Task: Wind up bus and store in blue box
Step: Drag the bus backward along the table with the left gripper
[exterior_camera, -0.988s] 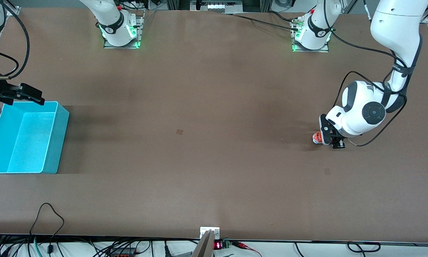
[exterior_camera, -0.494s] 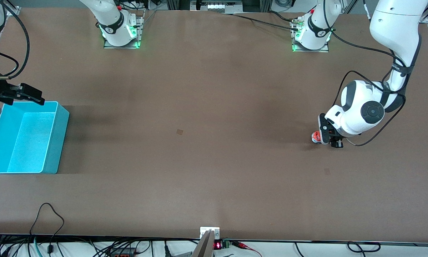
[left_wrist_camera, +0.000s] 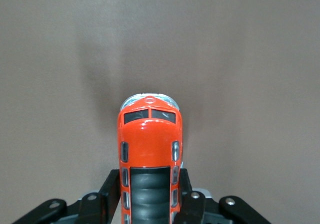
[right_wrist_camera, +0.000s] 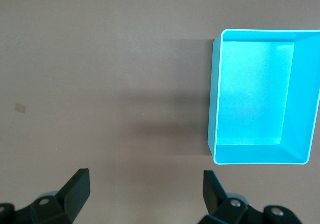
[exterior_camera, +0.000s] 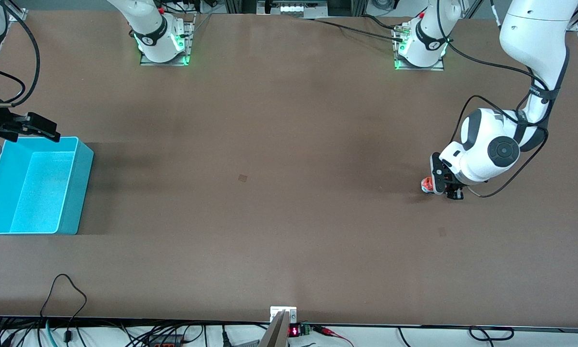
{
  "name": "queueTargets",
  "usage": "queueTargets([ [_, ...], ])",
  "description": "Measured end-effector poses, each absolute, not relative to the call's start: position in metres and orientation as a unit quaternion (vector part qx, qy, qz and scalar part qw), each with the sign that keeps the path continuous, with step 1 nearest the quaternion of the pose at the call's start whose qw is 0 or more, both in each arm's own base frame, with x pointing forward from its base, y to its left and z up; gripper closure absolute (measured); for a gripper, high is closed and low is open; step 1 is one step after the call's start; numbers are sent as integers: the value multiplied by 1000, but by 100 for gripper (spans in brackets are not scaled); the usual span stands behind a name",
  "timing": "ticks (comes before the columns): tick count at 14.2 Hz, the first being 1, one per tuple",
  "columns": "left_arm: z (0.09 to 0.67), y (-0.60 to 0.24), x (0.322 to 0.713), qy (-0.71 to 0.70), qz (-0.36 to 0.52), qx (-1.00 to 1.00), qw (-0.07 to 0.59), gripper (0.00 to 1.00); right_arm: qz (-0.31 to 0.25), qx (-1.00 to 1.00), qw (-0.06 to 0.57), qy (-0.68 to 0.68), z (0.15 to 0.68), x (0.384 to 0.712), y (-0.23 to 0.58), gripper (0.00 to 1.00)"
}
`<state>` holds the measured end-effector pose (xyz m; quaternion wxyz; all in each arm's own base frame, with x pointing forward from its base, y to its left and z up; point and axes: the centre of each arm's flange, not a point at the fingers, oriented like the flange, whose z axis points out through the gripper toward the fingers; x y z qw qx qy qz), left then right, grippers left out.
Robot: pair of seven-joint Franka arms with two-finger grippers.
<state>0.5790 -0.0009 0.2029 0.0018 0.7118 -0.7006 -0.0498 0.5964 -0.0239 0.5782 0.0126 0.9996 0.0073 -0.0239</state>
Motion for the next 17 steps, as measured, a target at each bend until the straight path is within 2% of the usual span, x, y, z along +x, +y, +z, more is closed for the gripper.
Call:
queueTargets([
  [11,203,157,577,-700,-43,712,4,50,-24,1000,13,7,578,596,-24,0],
  [17,203,180,577,-708,-42,704,4,50,-24,1000,13,7,578,596,-24,0],
])
